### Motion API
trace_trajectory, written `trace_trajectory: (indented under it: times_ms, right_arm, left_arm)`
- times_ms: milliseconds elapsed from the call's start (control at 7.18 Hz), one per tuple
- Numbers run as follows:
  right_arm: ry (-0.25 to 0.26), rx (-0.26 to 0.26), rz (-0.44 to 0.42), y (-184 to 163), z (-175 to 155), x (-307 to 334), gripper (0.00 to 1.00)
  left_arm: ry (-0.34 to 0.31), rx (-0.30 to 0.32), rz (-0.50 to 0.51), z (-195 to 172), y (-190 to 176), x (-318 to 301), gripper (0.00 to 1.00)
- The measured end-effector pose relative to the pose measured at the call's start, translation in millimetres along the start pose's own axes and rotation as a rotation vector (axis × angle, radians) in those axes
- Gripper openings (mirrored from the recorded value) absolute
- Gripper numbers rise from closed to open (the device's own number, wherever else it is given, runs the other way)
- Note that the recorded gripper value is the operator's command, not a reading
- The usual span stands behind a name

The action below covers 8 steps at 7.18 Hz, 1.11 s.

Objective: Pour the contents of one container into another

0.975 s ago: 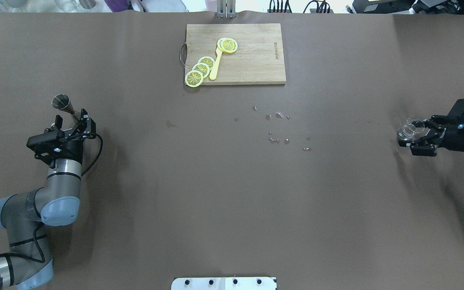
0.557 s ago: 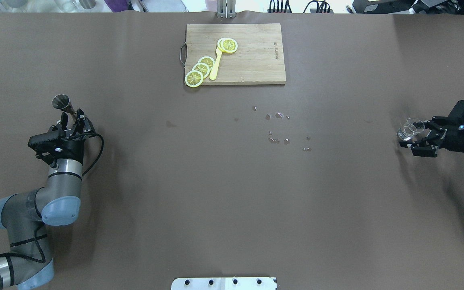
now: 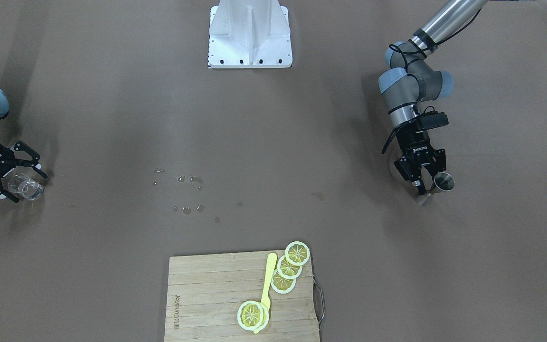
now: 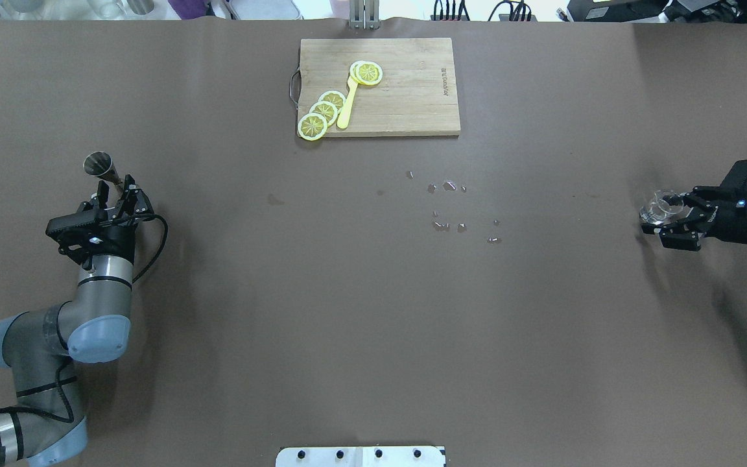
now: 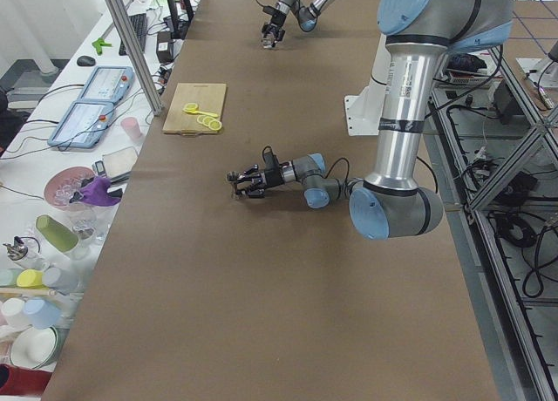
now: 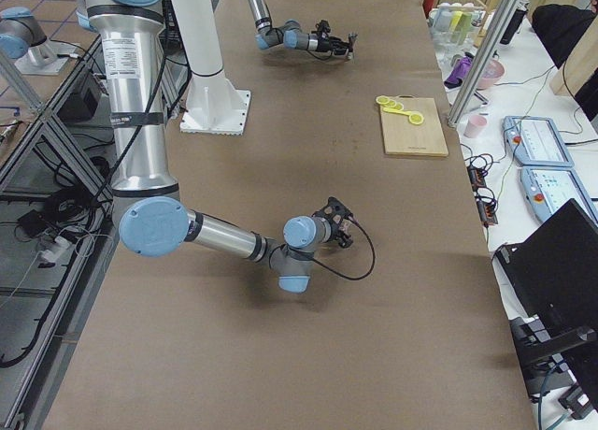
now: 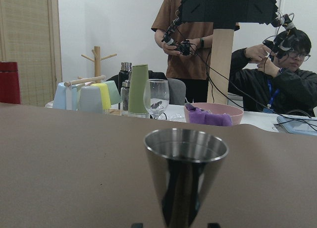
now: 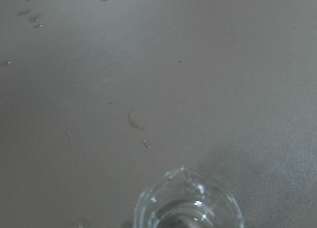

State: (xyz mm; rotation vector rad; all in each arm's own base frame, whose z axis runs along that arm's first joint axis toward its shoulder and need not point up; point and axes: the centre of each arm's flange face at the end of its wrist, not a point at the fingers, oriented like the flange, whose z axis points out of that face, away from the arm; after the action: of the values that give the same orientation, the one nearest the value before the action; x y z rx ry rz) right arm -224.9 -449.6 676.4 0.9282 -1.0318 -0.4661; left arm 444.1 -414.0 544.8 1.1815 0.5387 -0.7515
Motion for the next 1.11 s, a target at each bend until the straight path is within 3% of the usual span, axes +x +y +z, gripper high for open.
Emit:
trace_trajectory:
  times_ms: [139, 279, 557, 697, 975, 1115]
  right_arm:
    - [0.002, 0.003, -0.001, -1.6, 1.0, 0.3, 0.85]
    - [0.004, 0.004, -0.001, -2.3, 1.7, 0.6, 0.78]
    - [0.008, 0.006, -0.001, -2.6, 2.0, 1.3, 0.59]
    - [0.009, 0.007, -0.001, -2.7, 2.0, 1.4, 0.52]
    - [0.008, 0.008, -0.002, -3.1, 1.8, 1.0, 0.25]
    - [0.007, 0.008, -0.002, -3.1, 1.4, 1.0, 0.05]
  left_arm:
    - [-0.001, 0.001, 0.003, 0.5, -0.5, -0.1, 0.54]
    - [-0.001, 0.002, 0.005, 0.8, -0.8, -0.2, 0.53]
    - [-0.002, 0.003, 0.003, 1.4, -1.4, -0.4, 0.32]
    - [-0.001, -0.005, 0.002, 1.5, -0.9, -0.1, 0.29]
    - [-0.001, -0.025, 0.000, 2.7, -0.2, 0.4, 0.31]
    - [-0.003, -0.028, -0.001, 4.0, -1.2, 0.5, 0.33]
